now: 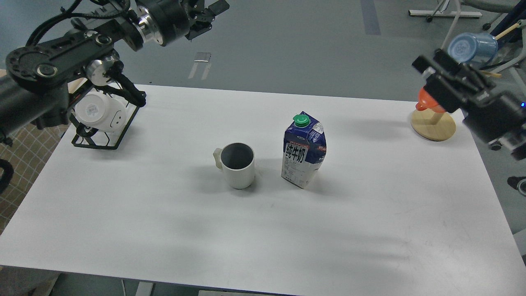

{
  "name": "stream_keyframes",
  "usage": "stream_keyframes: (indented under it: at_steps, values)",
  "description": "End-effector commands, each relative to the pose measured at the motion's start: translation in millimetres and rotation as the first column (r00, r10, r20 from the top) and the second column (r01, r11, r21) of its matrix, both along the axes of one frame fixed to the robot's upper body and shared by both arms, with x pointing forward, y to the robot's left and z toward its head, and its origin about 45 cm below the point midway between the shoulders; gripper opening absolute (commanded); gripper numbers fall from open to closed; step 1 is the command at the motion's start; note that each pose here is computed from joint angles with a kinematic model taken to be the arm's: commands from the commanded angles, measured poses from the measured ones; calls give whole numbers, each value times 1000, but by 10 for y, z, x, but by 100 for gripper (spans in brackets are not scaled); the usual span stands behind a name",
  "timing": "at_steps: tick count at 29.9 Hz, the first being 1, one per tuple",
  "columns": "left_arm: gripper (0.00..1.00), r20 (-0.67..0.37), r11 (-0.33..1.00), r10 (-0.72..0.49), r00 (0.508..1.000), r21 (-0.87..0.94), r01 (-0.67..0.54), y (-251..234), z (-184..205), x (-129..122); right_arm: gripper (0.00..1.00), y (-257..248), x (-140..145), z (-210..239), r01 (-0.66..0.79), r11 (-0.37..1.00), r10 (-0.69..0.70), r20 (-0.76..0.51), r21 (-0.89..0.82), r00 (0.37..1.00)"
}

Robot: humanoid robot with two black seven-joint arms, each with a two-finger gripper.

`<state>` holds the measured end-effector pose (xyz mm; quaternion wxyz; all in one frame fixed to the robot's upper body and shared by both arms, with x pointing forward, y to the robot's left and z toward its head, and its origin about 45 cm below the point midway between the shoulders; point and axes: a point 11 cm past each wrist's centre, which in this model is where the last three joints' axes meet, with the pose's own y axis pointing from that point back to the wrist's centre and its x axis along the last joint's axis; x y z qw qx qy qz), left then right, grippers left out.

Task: Place cup and milk with both arms
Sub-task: 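Open the right gripper and withdraw it from the carton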

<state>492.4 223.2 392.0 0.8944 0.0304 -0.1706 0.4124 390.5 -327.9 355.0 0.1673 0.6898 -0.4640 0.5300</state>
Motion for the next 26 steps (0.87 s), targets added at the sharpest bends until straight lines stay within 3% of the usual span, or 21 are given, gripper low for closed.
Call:
stream_keyframes:
  at_steps: [1, 6, 13, 19, 26]
  values:
    - [98, 10, 998, 28, 1000, -50, -28, 24, 65, 70, 100, -87, 391, 435, 9, 980, 13, -112, 201, 994]
    - [98, -19, 985, 35, 999, -167, -37, 59, 75, 161, 100, 369, 979, 557, -25, 888, 129, -196, 460, 972]
    - [99, -155, 939, 88, 984, -315, -134, 219, -256, 365, 100, 981, 1466, 352, 45, 657, 269, -290, 752, 918]
    - [100, -240, 892, 155, 958, -383, -240, 261, -518, 447, 100, 1411, 1524, 70, 117, 427, 371, -292, 896, 882]
    - [100, -281, 899, 161, 946, -354, -258, 280, -692, 418, 100, 1450, 1462, -148, 138, 402, 407, -312, 905, 859]
